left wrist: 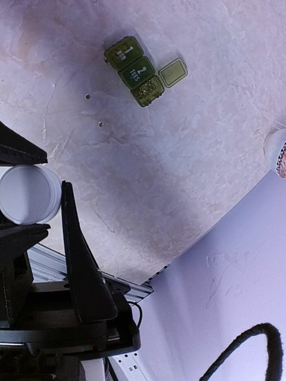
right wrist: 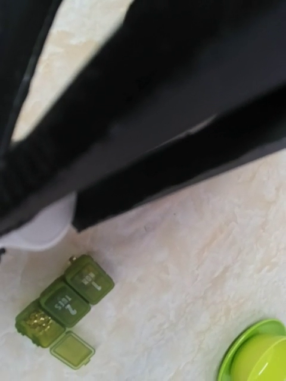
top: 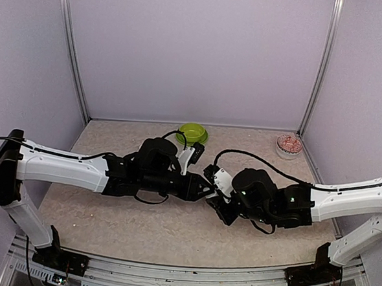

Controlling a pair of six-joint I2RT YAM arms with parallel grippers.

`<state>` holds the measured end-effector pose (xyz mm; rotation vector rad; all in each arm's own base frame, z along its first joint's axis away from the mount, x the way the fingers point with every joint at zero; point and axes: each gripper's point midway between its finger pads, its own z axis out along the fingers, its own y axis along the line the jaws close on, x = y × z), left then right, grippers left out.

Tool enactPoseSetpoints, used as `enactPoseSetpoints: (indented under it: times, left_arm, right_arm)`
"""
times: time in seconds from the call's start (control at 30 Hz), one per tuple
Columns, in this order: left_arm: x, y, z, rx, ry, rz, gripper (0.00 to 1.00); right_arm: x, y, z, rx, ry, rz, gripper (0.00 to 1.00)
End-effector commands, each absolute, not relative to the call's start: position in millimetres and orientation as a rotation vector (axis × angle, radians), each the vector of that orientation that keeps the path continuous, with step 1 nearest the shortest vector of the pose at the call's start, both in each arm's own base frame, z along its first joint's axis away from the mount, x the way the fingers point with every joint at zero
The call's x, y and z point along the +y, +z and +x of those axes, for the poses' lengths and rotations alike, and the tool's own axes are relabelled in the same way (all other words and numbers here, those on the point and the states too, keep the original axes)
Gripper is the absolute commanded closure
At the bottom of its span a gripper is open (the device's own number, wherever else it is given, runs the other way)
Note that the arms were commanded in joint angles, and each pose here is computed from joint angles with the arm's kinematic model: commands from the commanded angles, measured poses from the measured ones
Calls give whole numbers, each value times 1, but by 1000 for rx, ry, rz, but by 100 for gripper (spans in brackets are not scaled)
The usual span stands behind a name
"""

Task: Sort the pills into containers
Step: Screw the lid of the pill bottle onto the pill bottle.

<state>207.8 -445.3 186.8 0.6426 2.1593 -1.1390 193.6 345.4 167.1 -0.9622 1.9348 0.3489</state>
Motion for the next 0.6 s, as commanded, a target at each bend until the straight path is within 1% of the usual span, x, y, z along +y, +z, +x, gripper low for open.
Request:
enactPoseSetpoints:
  times: [0.0,0.2,0.57]
  left_arm:
    - [-450,190,191,2109,-1215,710,71]
    - [-450,201,179,1987,-1283,843,71]
    - [-452,208,155,1864,-1331,1035,70]
  right_arm:
    - [352,201,193,1841,437,-890,71]
    - [352,210,177,1803,551,-931,71]
    - [352,211,162,1828,664,-959,70]
